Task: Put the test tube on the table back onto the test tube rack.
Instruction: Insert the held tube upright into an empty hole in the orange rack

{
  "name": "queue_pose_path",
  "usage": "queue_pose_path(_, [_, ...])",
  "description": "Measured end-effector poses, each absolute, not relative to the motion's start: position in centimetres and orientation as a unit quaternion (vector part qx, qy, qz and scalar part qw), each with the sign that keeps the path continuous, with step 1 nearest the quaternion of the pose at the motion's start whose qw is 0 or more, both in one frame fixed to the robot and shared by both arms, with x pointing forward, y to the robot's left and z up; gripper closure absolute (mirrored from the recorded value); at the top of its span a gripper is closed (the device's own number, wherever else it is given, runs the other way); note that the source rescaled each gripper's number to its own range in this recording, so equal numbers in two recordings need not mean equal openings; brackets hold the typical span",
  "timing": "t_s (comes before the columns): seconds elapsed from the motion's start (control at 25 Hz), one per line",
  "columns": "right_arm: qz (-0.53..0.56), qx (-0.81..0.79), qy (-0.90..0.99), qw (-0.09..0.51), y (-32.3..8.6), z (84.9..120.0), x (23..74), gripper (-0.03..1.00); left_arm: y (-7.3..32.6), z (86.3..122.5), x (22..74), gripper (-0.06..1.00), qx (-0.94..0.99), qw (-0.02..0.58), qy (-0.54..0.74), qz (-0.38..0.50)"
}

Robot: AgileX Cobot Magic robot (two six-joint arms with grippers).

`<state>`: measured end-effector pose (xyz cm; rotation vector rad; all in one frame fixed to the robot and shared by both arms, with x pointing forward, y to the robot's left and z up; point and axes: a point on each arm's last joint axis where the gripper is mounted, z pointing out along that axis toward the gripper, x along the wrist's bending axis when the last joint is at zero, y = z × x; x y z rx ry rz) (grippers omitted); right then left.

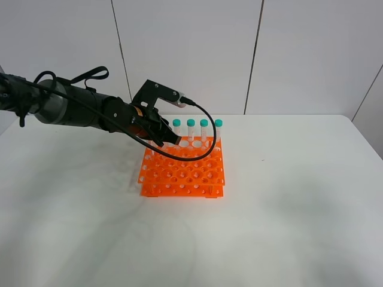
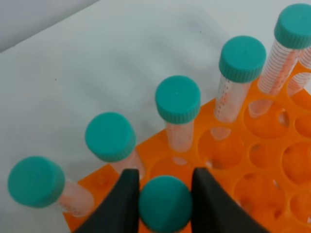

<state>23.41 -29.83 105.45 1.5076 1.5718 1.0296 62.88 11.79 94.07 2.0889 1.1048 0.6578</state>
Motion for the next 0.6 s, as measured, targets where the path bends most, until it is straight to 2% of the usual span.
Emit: queue_pose_path(0.6, [0.399,0.584,0.609,0.358,-29.83,105.45,23.41,-0.03,11.93,94.04,62.91,0.94,0.800,0.336,0.428,0.251])
